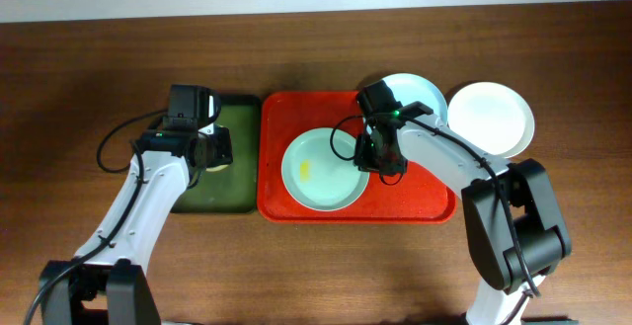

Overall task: Clean dirty plates on tray and stack at the side
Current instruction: 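Lift the sponge with the left gripper and move it over the light-blue plate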

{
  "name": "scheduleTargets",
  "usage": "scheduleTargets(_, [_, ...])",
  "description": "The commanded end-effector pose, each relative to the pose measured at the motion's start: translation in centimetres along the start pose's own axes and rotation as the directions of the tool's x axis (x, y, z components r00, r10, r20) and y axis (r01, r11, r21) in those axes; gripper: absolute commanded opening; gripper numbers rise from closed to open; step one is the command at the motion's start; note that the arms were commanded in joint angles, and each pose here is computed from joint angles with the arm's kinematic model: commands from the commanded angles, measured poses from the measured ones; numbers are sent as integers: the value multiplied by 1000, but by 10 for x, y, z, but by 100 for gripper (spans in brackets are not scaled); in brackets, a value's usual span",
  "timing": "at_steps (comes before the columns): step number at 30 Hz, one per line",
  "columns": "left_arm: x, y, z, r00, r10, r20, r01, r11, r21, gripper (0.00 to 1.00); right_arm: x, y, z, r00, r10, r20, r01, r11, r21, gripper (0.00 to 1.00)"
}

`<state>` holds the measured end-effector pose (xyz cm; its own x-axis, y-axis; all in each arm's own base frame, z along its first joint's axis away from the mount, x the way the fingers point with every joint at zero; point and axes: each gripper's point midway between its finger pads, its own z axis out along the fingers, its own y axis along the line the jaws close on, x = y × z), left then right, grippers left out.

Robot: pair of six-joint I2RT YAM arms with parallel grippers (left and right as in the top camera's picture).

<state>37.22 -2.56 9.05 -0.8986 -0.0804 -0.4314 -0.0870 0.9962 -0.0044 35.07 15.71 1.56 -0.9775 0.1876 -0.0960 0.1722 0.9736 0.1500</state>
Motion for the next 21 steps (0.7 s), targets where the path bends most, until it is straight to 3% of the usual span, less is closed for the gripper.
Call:
scheduleTargets(1, [4, -4, 3, 1000, 18, -11, -18, 1000, 15, 0, -3, 1, -6, 999, -2, 32, 2, 1000, 2, 27])
scheduleTargets(6, [4, -4, 3, 1000, 18, -11, -18, 1000, 15, 0, 0, -1, -2, 1000, -1, 17, 1, 1000, 6, 4])
scheduleTargets(11, [4, -3, 3, 1000, 18, -11, -18, 1000, 11, 0, 18, 16, -3, 997, -1, -83, -8, 995, -100, 4])
scheduleTargets(21, [-7, -5, -15, 994, 96, -57, -95, 995, 18, 0, 17, 18, -3, 996, -56, -69, 49, 993, -109, 4])
